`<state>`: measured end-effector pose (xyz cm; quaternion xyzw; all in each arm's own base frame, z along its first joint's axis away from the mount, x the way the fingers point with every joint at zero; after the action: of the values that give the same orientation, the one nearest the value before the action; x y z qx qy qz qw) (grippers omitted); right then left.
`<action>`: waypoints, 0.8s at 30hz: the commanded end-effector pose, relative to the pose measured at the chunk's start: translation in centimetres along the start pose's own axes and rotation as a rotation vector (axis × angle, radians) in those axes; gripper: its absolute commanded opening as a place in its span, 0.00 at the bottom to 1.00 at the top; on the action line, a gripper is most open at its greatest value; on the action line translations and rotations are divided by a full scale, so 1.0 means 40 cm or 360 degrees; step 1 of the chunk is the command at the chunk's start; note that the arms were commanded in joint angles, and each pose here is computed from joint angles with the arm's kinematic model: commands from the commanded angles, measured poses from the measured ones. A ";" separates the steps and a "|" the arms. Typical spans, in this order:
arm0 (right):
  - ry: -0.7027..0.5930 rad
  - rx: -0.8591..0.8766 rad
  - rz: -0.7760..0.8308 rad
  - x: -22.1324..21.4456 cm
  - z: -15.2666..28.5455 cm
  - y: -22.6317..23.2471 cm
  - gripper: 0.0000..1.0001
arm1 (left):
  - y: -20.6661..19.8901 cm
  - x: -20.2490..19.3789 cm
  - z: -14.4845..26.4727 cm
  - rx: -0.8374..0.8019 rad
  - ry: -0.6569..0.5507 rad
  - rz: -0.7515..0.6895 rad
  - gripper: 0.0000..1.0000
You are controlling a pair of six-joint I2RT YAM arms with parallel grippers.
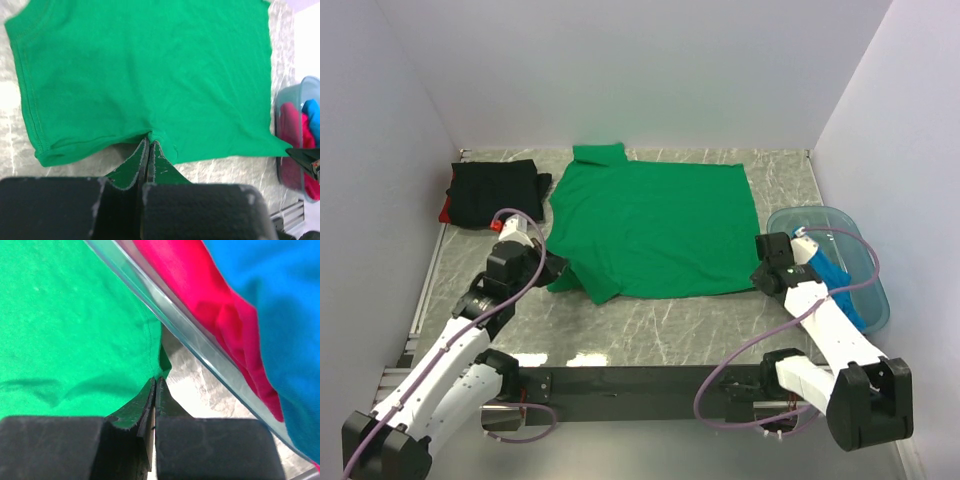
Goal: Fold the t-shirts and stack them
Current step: Fold the tshirt
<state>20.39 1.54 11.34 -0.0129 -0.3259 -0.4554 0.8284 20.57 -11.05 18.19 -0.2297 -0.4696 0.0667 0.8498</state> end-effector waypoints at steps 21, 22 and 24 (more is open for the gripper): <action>-0.0136 -0.0107 0.0578 0.158 -0.099 0.248 0.00 | 0.004 0.193 -0.161 0.0040 -0.0125 -0.0016 0.01; -0.0106 -0.0140 0.0633 0.151 -0.118 0.253 0.00 | 0.004 0.202 -0.177 0.0047 -0.0115 -0.0018 0.01; -0.0120 -0.0141 0.0648 0.170 -0.126 0.285 0.00 | 0.008 0.210 -0.194 0.0066 -0.0111 -0.0029 0.01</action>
<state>32.11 1.66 12.72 -0.1142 -0.3058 -0.3133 0.8918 29.42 -10.27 18.19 -0.1963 -0.4524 0.0976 0.8644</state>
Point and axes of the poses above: each gripper's point midway between its finger pads, its own z axis back along the fingers, its own y axis along the line the jaws close on, x = y × z, the point moved 6 cm from there along z, back along the fingers, and after that the axes turned 13 degrees about -z, right-handed, at the moved point
